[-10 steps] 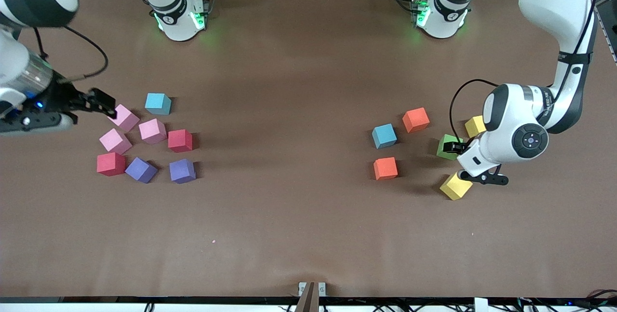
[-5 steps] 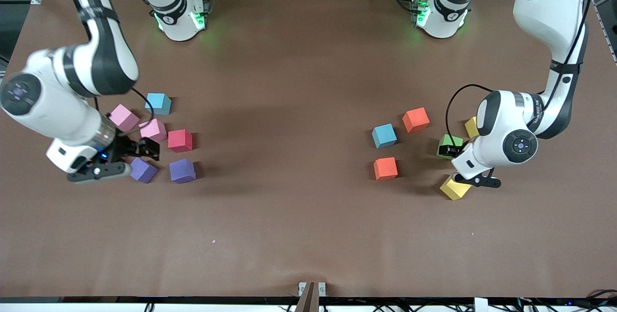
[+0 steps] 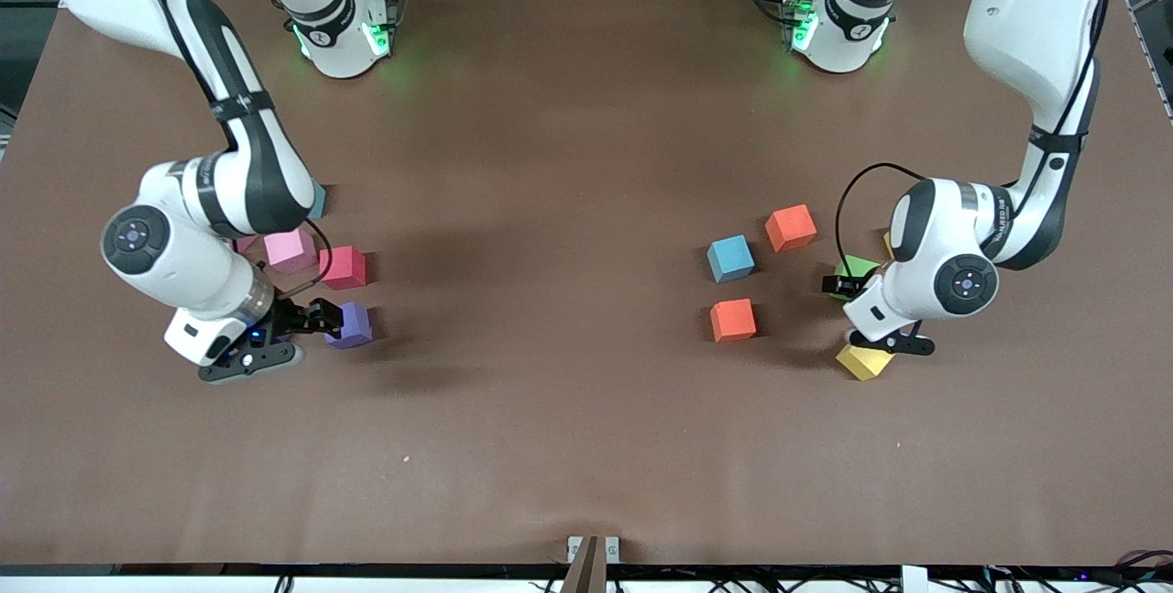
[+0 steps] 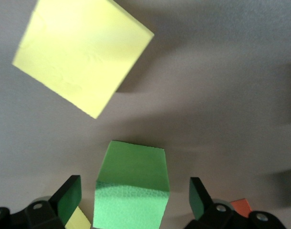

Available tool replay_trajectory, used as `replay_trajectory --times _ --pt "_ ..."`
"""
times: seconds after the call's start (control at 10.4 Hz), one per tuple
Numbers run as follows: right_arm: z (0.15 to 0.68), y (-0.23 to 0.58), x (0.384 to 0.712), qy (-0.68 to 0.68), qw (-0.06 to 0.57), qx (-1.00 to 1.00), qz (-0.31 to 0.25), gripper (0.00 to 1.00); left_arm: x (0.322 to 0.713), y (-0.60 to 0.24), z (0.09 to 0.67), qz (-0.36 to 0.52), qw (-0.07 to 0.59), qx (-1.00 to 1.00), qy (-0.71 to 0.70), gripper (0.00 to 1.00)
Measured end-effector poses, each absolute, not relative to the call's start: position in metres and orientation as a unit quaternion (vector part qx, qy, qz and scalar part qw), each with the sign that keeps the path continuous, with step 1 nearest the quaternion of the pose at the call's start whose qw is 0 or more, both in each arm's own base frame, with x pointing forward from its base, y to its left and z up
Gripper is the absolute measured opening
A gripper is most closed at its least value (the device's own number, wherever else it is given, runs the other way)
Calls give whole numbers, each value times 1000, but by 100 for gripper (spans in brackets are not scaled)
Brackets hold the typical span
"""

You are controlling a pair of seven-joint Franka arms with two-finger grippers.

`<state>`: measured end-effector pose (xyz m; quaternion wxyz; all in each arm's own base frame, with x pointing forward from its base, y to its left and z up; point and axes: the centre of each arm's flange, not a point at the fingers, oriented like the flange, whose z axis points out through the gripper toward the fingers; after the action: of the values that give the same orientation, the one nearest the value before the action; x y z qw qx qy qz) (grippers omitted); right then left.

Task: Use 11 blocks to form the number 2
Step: 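Grasp the green cube with the left gripper while the right gripper grasps purple, then place green mid-table with the left gripper while the right gripper lifts purple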

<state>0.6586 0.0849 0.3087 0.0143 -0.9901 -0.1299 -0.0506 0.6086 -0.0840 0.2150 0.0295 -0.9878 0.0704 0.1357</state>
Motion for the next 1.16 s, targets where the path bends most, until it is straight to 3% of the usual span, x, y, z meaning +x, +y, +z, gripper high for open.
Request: replay_trajectory --times 0.39,0.67,1.16 --pt "245 78 635 -140 14 -989 -35 100 602 -86 188 157 31 -984 74 99" --pt "224 72 630 -163 14 -986 -21 100 603 -90 189 155 33 -984 79 61" --pt "199 77 624 -168 16 -986 -8 100 599 -178 253 143 51 -986 72 60"
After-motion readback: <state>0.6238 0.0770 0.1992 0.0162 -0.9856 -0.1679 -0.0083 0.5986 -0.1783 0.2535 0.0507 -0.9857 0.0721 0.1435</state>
